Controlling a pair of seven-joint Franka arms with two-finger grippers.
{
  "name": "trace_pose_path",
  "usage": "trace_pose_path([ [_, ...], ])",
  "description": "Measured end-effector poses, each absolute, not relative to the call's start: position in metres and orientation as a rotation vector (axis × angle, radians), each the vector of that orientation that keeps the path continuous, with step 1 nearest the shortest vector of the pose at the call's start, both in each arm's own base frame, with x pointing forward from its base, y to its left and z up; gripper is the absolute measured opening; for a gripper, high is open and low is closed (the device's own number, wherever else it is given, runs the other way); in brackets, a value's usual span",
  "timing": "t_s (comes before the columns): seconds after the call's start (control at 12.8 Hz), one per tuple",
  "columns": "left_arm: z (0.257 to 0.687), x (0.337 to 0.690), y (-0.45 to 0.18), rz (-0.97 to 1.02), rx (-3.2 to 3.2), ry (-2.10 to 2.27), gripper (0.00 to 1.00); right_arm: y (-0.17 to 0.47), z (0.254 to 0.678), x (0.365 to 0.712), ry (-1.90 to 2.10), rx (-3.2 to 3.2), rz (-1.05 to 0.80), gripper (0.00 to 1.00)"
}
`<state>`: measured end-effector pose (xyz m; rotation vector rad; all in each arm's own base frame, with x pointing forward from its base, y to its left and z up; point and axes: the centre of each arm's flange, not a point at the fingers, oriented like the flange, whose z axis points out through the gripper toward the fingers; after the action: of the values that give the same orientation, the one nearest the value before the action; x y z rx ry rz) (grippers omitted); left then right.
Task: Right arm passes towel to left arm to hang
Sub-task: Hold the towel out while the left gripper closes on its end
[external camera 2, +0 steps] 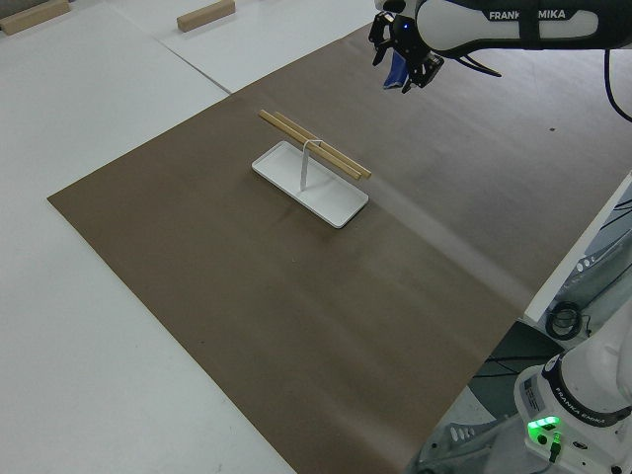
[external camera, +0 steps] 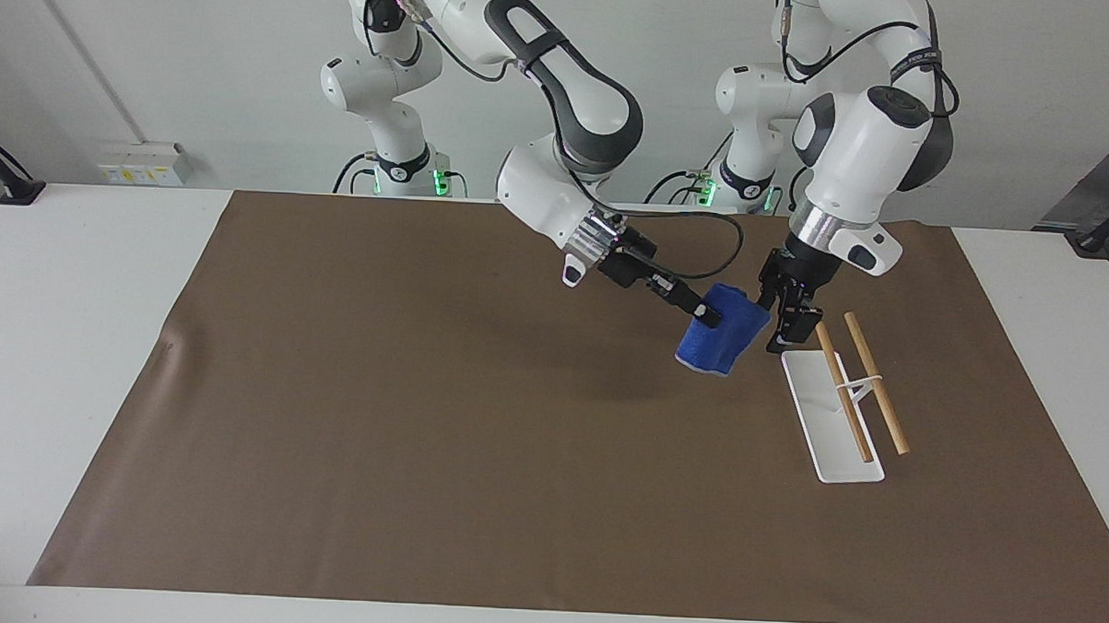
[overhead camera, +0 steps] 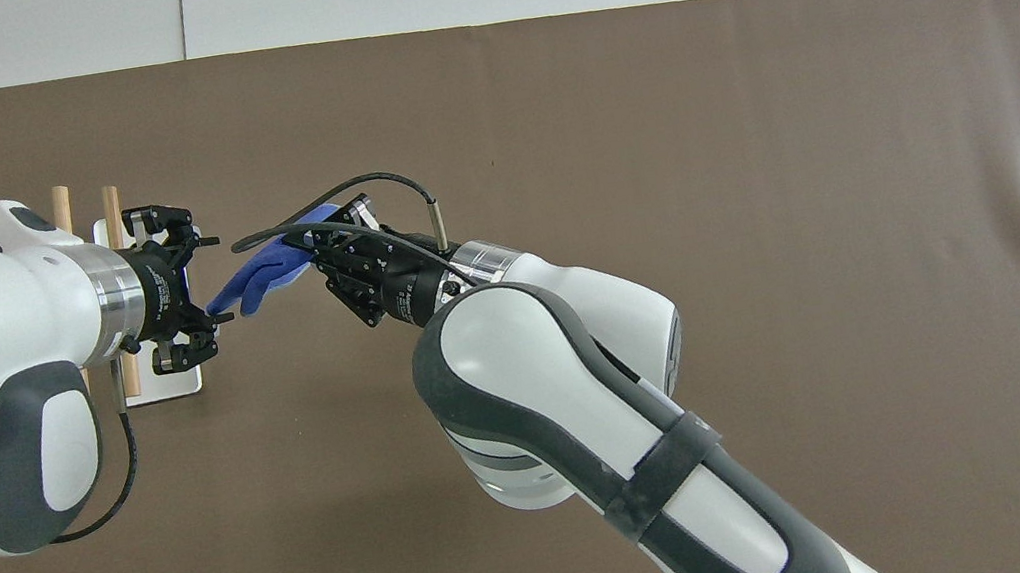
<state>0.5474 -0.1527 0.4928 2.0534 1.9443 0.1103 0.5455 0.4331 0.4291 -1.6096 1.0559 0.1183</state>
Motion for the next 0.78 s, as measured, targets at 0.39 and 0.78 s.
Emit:
trace_pose_path([
  [0.39, 0.4972, 0.5552, -0.1478, 0.163, 2.003, 1.917, 0.51, 0.4331, 0.4291, 0.5455, 1.056, -1.610, 0.118, 0.04],
  [0.78, 0.4971, 0.5553, -0.1479, 0.174, 2.045, 1.875, 0.23, 0.4331, 0.4292, 0.5455, 1.056, -1.610, 0.118, 0.04],
])
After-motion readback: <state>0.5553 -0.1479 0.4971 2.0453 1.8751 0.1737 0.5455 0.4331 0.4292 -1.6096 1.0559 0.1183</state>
